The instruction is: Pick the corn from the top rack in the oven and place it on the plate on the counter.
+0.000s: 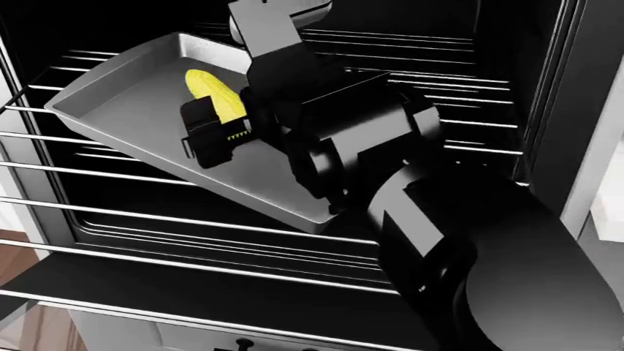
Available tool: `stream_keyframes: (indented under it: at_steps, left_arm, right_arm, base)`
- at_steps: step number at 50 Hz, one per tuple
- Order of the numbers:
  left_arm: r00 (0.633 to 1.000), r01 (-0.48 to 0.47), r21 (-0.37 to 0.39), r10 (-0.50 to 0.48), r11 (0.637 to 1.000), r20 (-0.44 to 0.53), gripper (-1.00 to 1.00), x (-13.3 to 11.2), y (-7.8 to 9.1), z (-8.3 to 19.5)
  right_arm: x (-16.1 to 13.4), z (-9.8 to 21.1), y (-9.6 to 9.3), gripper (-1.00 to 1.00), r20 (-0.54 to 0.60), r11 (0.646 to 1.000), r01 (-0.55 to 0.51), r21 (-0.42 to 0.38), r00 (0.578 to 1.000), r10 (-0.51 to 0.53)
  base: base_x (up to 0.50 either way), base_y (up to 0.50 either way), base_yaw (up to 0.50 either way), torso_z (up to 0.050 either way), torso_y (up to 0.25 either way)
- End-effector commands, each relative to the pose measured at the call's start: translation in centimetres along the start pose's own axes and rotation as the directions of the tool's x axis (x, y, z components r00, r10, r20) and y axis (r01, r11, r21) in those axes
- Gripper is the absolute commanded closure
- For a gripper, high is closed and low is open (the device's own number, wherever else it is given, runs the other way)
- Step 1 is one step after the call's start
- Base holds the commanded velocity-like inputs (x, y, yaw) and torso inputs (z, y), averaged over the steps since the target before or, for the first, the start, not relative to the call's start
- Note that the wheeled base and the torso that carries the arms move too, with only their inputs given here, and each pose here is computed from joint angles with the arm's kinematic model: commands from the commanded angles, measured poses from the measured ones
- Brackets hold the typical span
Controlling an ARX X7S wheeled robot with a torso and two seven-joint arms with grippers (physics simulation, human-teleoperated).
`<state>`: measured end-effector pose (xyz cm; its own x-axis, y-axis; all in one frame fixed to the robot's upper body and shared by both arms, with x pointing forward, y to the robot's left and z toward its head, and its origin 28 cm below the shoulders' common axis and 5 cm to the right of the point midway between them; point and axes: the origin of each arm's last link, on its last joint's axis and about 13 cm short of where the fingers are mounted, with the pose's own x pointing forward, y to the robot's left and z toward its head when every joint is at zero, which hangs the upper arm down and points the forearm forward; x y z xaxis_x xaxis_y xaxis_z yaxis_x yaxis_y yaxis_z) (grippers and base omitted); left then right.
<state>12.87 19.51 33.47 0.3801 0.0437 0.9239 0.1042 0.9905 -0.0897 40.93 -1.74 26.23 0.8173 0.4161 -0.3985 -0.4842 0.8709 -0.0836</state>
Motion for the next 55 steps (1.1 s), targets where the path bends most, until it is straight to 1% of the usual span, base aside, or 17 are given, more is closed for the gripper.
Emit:
stream_keyframes:
  at_steps: [1, 6, 7, 8, 18, 21, 27, 29, 32, 45, 50, 55]
  left_arm:
    - [1.000, -0.015, -0.006, 0.015, 1.000, -0.009, -1.00, -0.5, 0.2, -0.5]
    - [1.000, -0.019, -0.006, 0.019, 1.000, -0.011, -1.00, -0.6, 0.3, -0.6]
    - [1.000, -0.017, -0.004, 0.017, 1.000, -0.011, -1.00, -0.7, 0.3, -0.6]
    - [1.000, -0.019, -0.004, 0.019, 1.000, -0.010, -1.00, -0.7, 0.4, -0.5]
    - [1.000, -0.022, -0.005, 0.022, 1.000, -0.012, -1.00, -0.8, 0.3, -0.7]
    - [1.000, -0.025, -0.006, 0.025, 1.000, -0.009, -1.00, -0.8, 0.4, -0.7]
    - [0.999, -0.035, -0.013, 0.035, 0.999, -0.007, -1.00, -0.9, 0.5, -0.8]
    - [0.999, -0.038, -0.017, 0.038, 0.999, -0.006, -1.00, -1.0, 0.6, -0.8]
    - [0.999, -0.037, -0.025, 0.037, 0.999, -0.006, -1.00, -0.9, 0.4, -0.8]
    - [0.999, -0.037, -0.019, 0.037, 0.999, -0.002, -1.00, -0.9, 0.4, -0.8]
    - [0.999, -0.038, -0.018, 0.038, 0.999, 0.000, -1.00, -0.9, 0.5, -0.8]
    - [0.999, -0.036, -0.022, 0.036, 0.999, 0.000, -1.00, -1.0, 0.4, -0.9]
  right_arm:
    - [0.2, -0.7, 0.3, -1.00, -0.044, 1.000, -0.010, -0.028, 0.999, 0.008]
    - [0.1, -0.7, 0.3, -1.00, -0.043, 1.000, -0.008, 0.006, 0.999, 0.008]
    - [0.1, -0.7, 0.3, -1.00, -0.044, 0.999, -0.001, 0.040, 0.999, 0.002]
    - [0.1, -0.8, 0.3, -1.00, -0.047, 1.000, -0.001, 0.030, 0.999, 0.002]
    - [0.0, -0.5, 0.3, -1.00, -0.049, 0.999, 0.018, 0.041, 0.999, -0.016]
    - [0.0, -0.6, 0.3, -1.00, -0.055, 0.999, 0.022, 0.033, 0.998, -0.020]
    - [0.1, -1.2, 0.1, -1.00, -0.082, 0.998, 0.055, 0.028, 0.995, -0.053]
    - [0.1, -1.2, 0.0, -1.00, -0.082, 0.996, 0.077, 0.040, 0.994, -0.073]
    - [0.1, -1.3, -0.2, -1.00, -0.094, 0.995, 0.092, 0.030, 0.992, -0.089]
    - [0.2, -1.6, 0.0, -1.00, -0.110, 0.996, 0.089, 0.023, 0.990, -0.086]
    - [0.1, -1.6, 0.1, -1.00, -0.120, 0.994, 0.107, 0.012, 0.987, -0.105]
    - [0.1, -1.5, 0.4, -1.00, -0.120, 0.996, 0.094, -0.006, 0.988, -0.094]
  base:
    - [0.00, 0.00, 0.00, 0.000, 0.000]
    - [0.00, 0.00, 0.00, 0.000, 0.000]
    - [0.00, 0.00, 0.00, 0.000, 0.000]
    - [0.00, 0.00, 0.00, 0.000, 0.000]
    - [0.00, 0.00, 0.00, 0.000, 0.000]
    - [0.00, 0.00, 0.00, 0.000, 0.000]
    - [0.00, 0.00, 0.00, 0.000, 0.000]
    - [0.00, 0.00, 0.00, 0.000, 0.000]
    - [0.00, 0.00, 0.00, 0.000, 0.000]
    - [0.00, 0.00, 0.00, 0.000, 0.000]
    - [0.00, 0.00, 0.00, 0.000, 0.000]
    - [0.00, 0.00, 0.00, 0.000, 0.000]
